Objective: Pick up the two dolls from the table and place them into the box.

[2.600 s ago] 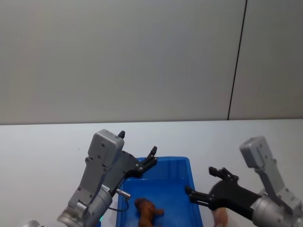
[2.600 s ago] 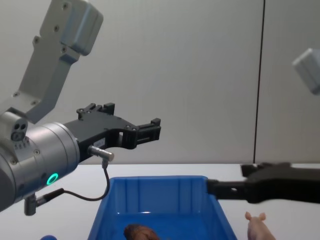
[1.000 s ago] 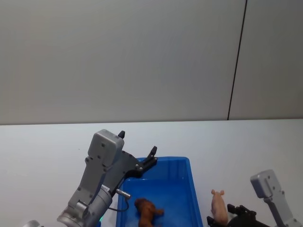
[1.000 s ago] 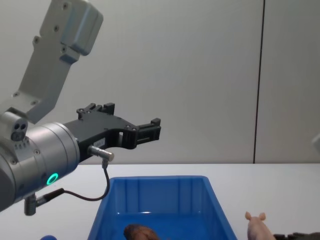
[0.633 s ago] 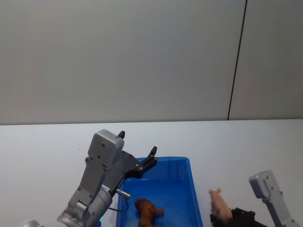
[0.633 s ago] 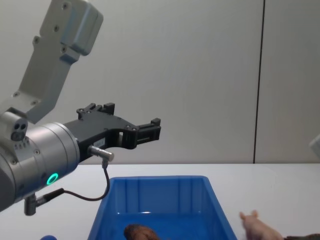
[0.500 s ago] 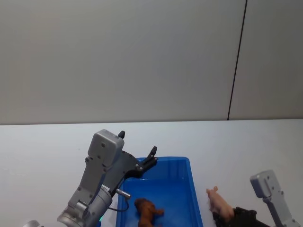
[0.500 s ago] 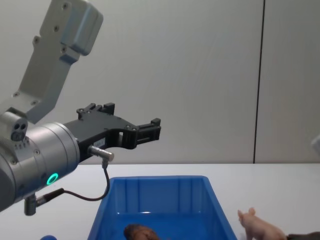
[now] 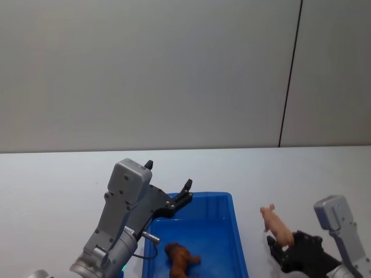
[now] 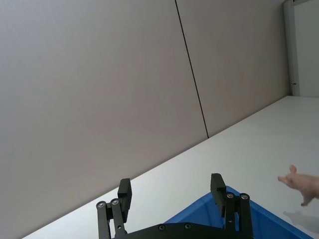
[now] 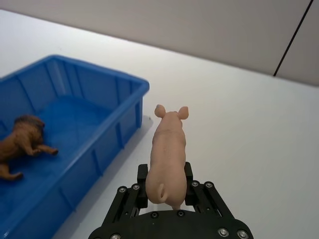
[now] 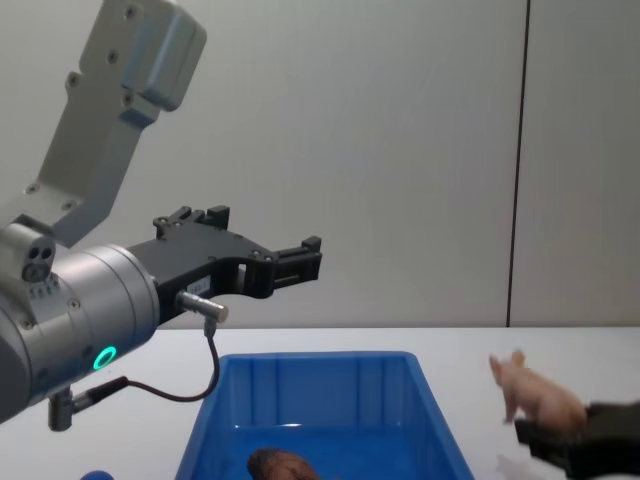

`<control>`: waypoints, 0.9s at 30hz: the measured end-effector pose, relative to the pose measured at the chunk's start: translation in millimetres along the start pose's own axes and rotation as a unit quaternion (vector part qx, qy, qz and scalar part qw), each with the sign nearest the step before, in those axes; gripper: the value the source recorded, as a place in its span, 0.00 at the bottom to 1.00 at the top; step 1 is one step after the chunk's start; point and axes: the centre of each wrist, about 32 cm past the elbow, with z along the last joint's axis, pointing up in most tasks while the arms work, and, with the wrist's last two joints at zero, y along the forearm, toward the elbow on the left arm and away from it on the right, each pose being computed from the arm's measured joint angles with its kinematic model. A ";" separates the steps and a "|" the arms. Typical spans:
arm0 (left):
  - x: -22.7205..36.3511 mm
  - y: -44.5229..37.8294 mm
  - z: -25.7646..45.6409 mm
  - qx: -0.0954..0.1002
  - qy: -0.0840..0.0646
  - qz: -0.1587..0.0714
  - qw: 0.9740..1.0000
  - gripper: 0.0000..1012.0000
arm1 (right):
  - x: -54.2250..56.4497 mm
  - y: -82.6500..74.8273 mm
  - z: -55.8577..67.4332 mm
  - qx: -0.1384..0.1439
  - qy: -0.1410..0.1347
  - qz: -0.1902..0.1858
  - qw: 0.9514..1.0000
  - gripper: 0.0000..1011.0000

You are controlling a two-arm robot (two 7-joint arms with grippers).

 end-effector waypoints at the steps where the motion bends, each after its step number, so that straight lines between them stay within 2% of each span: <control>1: 0.0 0.0 0.0 0.000 0.000 0.000 1.000 0.99 | 0.1 -0.3 1.7 0.004 -0.003 0.000 1.000 0.36; 8: 0.0 0.0 0.0 0.000 0.000 0.000 1.000 0.99 | 1.7 -0.9 19.5 0.038 -0.027 0.013 0.999 0.36; 14: 0.0 0.0 0.0 0.000 0.000 0.000 1.000 0.99 | 1.4 3.3 36.2 0.058 -0.040 0.043 0.997 0.36; 19: 0.0 0.0 0.0 0.000 0.000 0.000 1.000 0.99 | -1.6 11.4 49.3 0.063 -0.043 0.077 0.994 0.36; 27: 0.0 0.0 0.0 0.000 0.000 0.000 1.000 0.99 | -9.2 31.8 62.6 0.049 -0.035 0.130 0.990 0.36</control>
